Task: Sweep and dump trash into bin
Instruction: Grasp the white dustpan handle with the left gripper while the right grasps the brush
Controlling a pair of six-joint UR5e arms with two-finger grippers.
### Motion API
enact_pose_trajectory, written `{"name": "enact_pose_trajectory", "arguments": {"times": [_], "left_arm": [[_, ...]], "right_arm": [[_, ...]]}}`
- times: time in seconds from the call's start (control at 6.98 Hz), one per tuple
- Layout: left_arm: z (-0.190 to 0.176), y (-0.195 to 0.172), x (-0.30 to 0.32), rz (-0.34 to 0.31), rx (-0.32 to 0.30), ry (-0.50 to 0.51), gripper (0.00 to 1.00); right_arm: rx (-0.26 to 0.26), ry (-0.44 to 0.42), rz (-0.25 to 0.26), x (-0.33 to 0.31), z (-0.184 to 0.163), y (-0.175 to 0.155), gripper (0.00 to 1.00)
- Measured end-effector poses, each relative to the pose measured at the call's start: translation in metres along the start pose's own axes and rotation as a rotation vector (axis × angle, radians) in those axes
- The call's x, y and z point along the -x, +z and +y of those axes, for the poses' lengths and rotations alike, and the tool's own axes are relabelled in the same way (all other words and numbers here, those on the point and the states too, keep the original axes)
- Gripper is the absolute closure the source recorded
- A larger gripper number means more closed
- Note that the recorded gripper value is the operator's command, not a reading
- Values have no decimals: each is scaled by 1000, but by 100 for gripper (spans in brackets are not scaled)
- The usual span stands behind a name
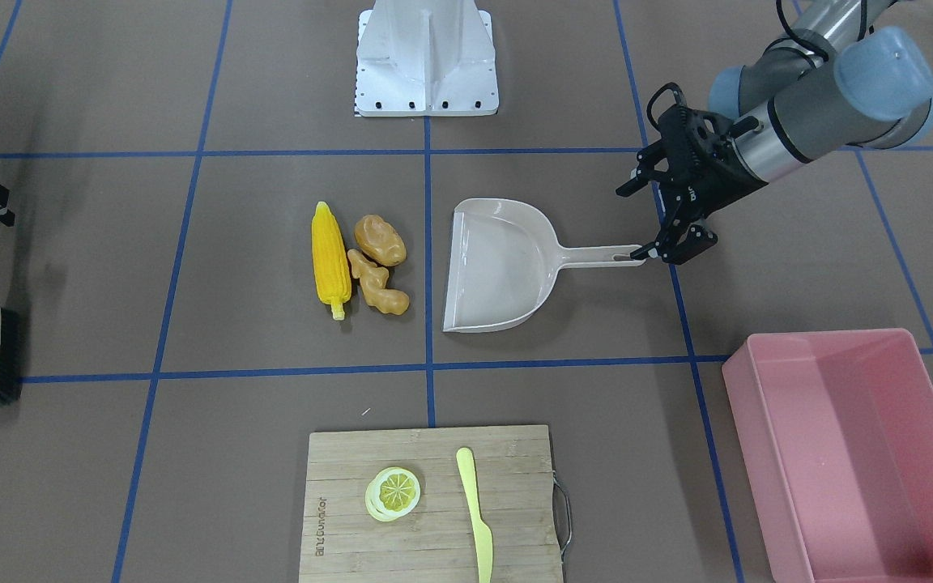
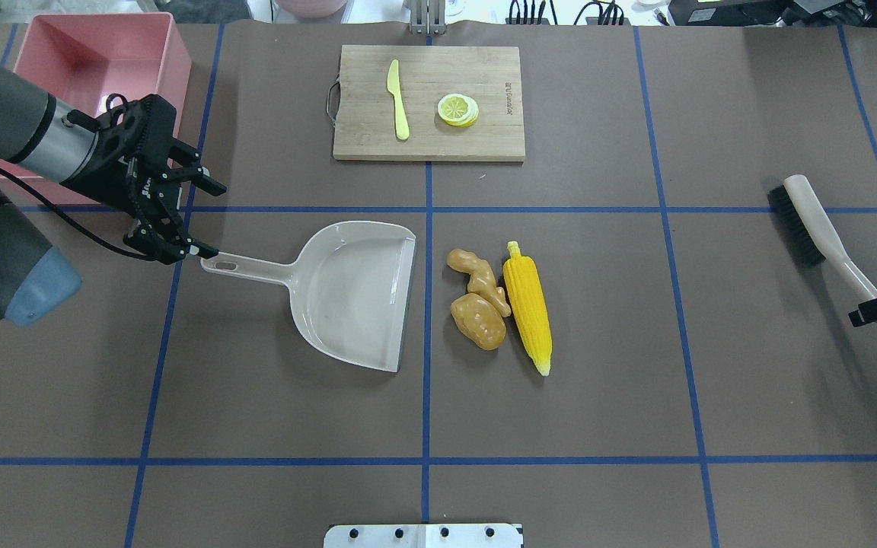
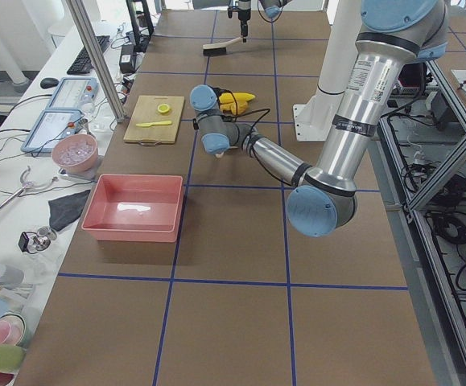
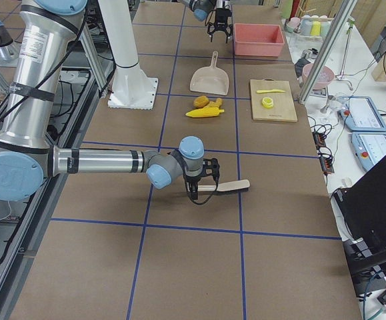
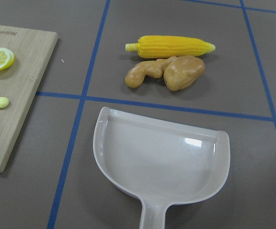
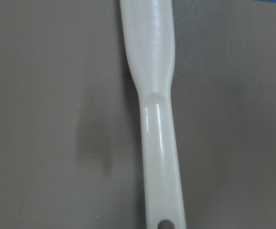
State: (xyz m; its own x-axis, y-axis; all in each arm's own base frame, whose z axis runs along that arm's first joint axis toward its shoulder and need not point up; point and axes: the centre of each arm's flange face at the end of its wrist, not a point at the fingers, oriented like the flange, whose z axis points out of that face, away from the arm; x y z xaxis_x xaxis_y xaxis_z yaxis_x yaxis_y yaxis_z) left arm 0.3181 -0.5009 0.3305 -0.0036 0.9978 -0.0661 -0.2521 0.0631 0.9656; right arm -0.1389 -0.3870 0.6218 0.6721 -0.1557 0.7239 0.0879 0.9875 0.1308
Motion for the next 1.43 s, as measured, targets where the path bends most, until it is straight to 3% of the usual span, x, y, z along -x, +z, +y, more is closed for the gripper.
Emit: {"name": "enact_pose_trajectory", "arguments": {"times": [0.29,0.57,0.86,1.0,1.15,1.29,1.43], "left_arm": [[9,34,-3,6,12,33,5],[26,74,1,7,-19,92,4],[32,97,0,-6,-33,123,4],[31,101,0,-8,-35,126,4],[29,106,-1,-8,-34,126,4],[27,113,-2,-9,-28,123,4],[27,120,-4,-7,-22,121,3]], "right_arm": [[7,-32,11,5,2,6,39],[10,-51,14,8,4,7,36],[7,-75,30,4,8,7,40],[0,-78,41,2,8,6,58],[-5,-78,47,0,8,5,87],[-10,-77,48,-1,7,3,100],[-13,-76,48,-1,6,2,100]]}}
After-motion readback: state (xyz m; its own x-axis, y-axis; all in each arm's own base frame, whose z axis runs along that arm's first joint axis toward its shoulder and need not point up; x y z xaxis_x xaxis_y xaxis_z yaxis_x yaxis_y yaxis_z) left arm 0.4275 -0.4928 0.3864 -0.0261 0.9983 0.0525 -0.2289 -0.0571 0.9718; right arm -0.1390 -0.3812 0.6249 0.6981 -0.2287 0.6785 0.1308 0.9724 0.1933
